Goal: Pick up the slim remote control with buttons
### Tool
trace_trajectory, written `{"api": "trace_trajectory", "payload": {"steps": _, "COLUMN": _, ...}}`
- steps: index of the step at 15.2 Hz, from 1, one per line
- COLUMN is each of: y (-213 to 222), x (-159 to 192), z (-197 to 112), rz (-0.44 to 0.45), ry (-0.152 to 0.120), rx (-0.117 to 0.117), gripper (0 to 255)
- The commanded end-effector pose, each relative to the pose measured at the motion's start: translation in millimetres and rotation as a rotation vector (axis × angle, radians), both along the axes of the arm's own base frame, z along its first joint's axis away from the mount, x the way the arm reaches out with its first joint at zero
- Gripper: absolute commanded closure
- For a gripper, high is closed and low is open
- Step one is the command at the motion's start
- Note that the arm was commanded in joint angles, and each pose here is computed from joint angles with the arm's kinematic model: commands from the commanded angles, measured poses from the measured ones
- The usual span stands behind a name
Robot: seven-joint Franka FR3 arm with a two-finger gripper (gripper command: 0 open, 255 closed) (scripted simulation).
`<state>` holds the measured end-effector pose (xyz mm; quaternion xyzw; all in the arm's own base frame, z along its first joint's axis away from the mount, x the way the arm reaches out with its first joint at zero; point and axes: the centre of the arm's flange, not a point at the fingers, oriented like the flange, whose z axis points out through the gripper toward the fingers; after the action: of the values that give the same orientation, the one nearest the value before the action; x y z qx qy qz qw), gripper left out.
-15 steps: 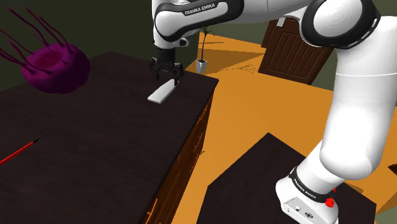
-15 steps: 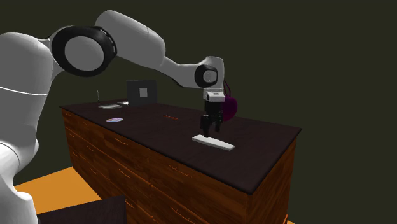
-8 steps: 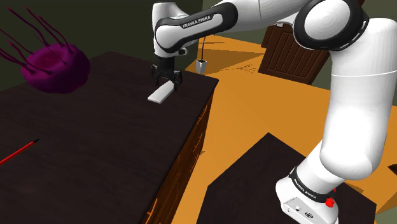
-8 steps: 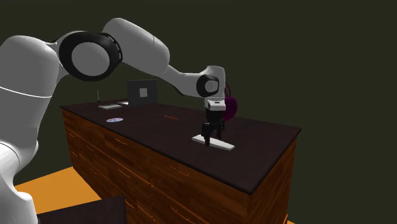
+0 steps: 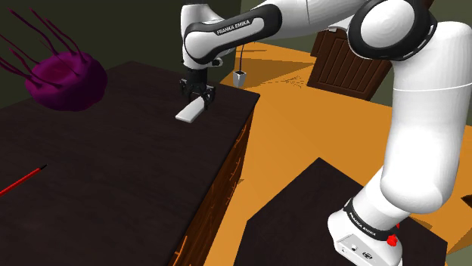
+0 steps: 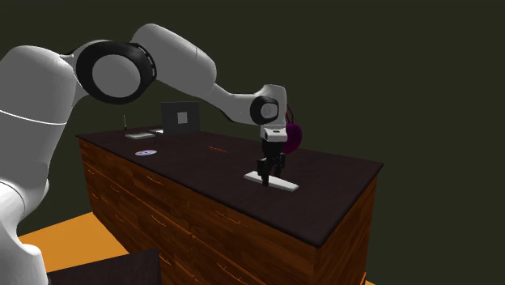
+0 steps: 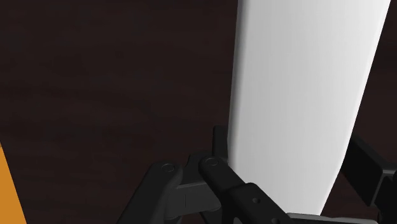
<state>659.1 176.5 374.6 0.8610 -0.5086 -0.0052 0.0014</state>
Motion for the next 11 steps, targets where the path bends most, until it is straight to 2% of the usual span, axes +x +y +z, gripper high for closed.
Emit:
{"api": "trace_trajectory", "payload": {"steps": 1, "y": 0.1, "x": 0.1, "z": -0.3, "rz": 0.000, "ry": 0.000, "rx": 0.000, "gripper": 255}}
{"api": "trace_trajectory", "payload": {"steps": 3, "y": 0.1, "x": -0.8, "z": -0.2, "rz": 0.000, "ry": 0.000, "rx": 0.000, "gripper": 255}}
{"api": "trace_trajectory", "payload": {"steps": 11, "y": 0.1, "x": -0.8, "z": 42.1, "rz": 0.000, "ry": 0.000, "rx": 0.000, "gripper": 255}}
